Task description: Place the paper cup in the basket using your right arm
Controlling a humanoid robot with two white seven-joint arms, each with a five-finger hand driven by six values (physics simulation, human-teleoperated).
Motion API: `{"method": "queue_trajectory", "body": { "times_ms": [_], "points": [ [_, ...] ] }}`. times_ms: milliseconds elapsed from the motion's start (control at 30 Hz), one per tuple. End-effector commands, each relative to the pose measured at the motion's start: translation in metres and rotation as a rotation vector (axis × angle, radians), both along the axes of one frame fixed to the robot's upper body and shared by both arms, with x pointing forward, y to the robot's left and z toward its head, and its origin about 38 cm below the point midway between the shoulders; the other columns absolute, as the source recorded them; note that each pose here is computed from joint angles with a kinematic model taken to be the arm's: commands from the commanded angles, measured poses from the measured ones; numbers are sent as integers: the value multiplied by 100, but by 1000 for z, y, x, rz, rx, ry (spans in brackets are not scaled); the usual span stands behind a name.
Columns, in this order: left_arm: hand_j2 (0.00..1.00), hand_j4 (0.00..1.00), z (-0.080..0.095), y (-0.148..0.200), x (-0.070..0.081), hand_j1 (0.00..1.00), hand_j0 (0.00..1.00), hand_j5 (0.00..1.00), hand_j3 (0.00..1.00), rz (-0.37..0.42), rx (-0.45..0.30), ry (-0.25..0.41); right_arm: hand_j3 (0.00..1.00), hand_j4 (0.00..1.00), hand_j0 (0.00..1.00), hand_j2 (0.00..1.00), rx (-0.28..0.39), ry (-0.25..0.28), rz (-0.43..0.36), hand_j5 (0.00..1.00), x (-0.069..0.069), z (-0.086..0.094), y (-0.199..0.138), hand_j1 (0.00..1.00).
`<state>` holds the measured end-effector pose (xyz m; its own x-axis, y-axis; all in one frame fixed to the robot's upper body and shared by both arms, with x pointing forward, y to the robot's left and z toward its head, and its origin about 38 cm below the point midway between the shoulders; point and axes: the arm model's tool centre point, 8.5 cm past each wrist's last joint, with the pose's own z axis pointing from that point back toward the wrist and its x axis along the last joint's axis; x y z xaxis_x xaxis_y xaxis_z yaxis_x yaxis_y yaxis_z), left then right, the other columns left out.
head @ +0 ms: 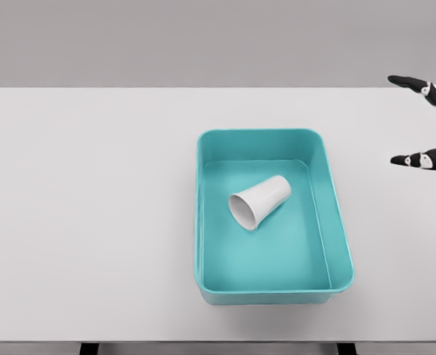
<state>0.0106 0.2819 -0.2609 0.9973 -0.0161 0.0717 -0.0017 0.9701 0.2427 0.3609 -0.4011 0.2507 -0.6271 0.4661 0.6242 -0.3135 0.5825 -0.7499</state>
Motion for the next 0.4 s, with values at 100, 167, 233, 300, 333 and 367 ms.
{"method": "queue_trajectory", "body": {
  "times_ms": [100,167,233,300,333,367],
  "points": [
    [100,100,0,0,0,100,100,100,100,0,0,0,100,100,100,100,32,9,-16,100,1,-8,0,100],
    [100,100,0,0,0,100,100,100,100,0,0,0,100,100,100,100,32,3,-13,100,1,-6,2,100],
    [100,100,0,0,0,100,100,100,100,0,0,0,100,100,100,100,29,1,-13,100,1,-5,1,100],
    [100,100,0,0,0,100,100,100,100,0,0,0,100,100,100,100,30,5,-16,100,1,-6,0,100],
    [100,100,0,0,0,100,100,100,100,0,0,0,100,100,100,100,30,5,-16,100,1,-6,0,100],
    [100,100,0,0,0,100,100,100,100,0,0,0,100,100,100,100,30,6,-17,100,1,-6,0,100]
  ]
}}
